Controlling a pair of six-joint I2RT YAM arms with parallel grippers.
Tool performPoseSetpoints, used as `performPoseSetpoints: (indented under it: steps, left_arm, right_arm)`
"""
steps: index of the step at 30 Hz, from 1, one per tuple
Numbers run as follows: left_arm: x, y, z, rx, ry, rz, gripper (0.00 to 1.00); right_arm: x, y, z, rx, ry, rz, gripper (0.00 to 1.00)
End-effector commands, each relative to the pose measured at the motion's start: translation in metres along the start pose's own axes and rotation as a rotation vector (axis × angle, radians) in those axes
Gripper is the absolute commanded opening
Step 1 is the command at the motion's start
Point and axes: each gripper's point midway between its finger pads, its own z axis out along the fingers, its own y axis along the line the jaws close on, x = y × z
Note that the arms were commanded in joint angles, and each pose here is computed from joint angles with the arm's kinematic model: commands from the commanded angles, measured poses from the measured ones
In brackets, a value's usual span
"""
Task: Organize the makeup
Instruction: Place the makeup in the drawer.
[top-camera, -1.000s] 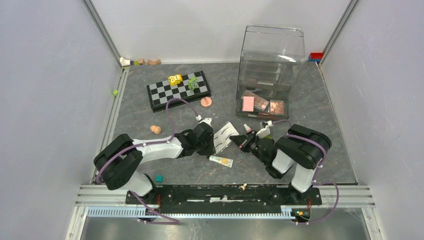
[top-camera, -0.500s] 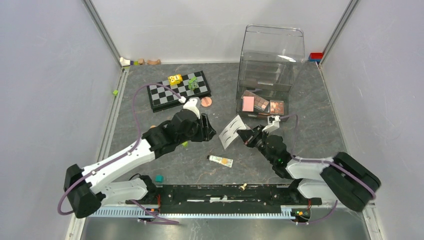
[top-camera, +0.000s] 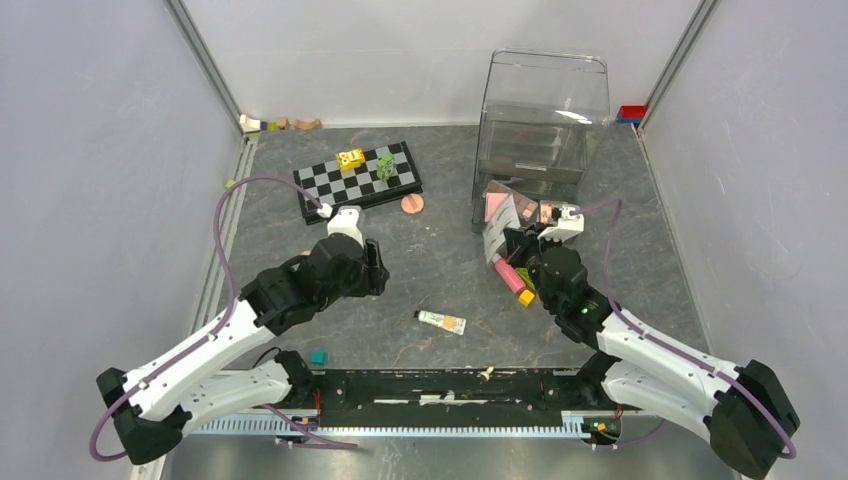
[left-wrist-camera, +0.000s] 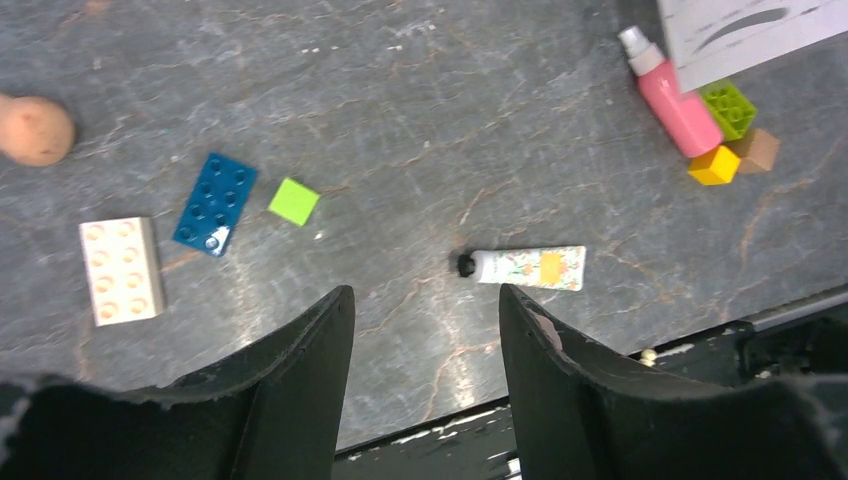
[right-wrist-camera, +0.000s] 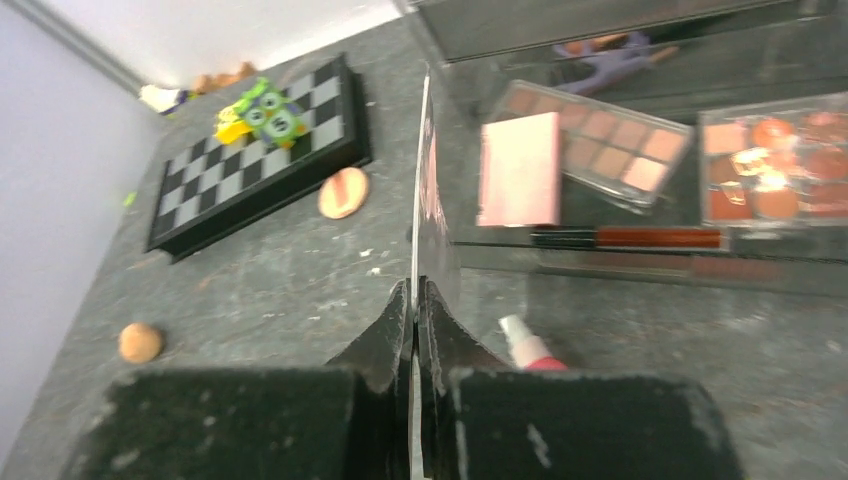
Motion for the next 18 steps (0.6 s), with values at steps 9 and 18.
performPoseSetpoints:
  steps: [9,18]
  left_arm:
    - [-0.004,0.025,-0.025,-0.053,-0.028,0.055,0.62]
    - [-0.001,0.030,-0.031,-0.052,-0.035,0.040,0.62]
  right_arm:
    - [-0.045,-0.018,0.003,0.109,-0.221,0.466,0.00]
    - [-0.045,-0.042,0.015,0.182,-0.309,0.755,0.00]
